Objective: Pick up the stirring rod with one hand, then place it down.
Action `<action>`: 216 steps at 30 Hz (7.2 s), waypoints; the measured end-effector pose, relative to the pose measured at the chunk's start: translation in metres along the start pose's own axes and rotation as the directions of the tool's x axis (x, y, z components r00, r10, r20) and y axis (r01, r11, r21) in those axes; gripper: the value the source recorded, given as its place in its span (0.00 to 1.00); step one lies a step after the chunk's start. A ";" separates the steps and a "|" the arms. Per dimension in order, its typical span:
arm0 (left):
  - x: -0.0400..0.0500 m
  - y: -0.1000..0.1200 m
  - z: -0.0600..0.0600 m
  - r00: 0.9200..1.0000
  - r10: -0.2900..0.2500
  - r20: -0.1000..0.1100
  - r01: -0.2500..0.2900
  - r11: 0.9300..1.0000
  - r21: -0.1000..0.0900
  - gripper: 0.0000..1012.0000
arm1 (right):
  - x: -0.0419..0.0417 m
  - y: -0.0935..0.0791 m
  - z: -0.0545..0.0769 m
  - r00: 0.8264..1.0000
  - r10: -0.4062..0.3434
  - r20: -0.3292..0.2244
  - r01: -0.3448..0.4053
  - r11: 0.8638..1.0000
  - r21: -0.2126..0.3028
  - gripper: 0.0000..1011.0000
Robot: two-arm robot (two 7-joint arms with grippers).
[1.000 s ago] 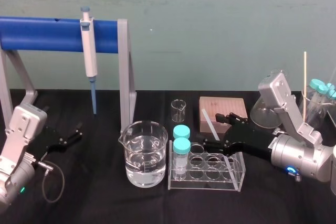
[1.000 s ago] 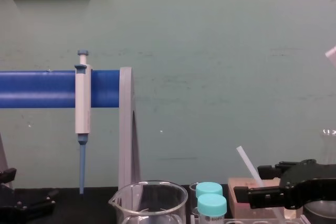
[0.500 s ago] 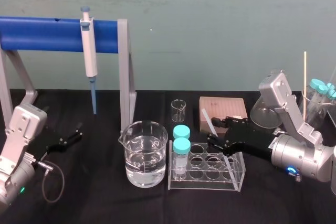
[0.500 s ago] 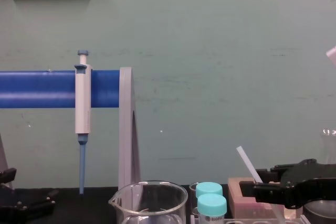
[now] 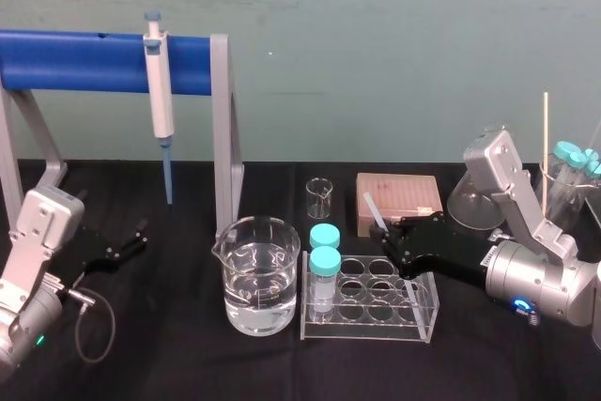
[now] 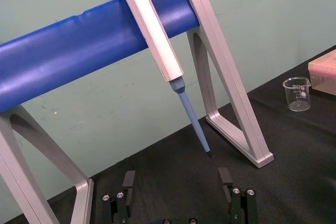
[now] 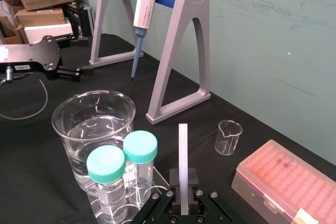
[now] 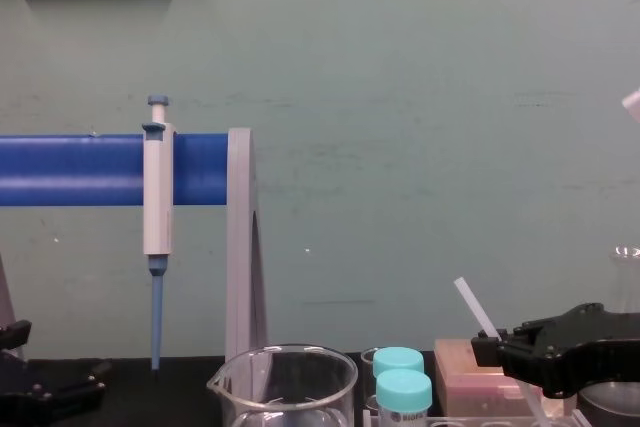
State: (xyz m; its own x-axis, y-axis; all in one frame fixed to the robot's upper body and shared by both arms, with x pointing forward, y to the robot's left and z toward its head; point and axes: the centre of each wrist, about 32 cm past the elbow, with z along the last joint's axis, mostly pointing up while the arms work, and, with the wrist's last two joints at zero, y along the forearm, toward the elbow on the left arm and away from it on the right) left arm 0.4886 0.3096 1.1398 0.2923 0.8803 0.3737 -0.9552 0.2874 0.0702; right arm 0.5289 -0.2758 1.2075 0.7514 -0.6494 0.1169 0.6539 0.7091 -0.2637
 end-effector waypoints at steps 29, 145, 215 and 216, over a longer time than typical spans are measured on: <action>0.0000 0.000 0.000 1.000 0.000 0.000 0.000 1.000 0.000 0.99 | -0.0133 -0.018 -0.039 0.999 -0.038 -0.016 0.042 0.931 0.361 0.07; 0.0000 0.000 0.000 1.000 0.000 0.000 0.000 1.000 0.000 0.99 | 0.0225 -0.029 0.036 0.992 -0.101 0.081 0.032 0.797 0.603 0.07; 0.0000 0.000 0.000 1.000 0.000 0.000 0.000 1.000 0.000 0.99 | 0.0054 -0.014 -0.060 0.996 0.057 -0.073 -0.035 0.960 0.278 0.07; 0.0000 0.000 0.000 1.000 0.000 0.000 0.000 1.000 0.000 0.99 | 0.0054 -0.014 -0.060 0.996 0.056 -0.073 -0.034 0.961 0.276 0.07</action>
State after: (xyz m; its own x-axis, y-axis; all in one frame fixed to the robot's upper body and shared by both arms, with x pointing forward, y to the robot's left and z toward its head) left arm 0.4886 0.3097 1.1398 0.2923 0.8803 0.3737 -0.9552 0.2873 0.0703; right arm 0.5183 -0.3060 1.1541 0.7786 -0.6267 0.0317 0.6268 0.7791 0.0072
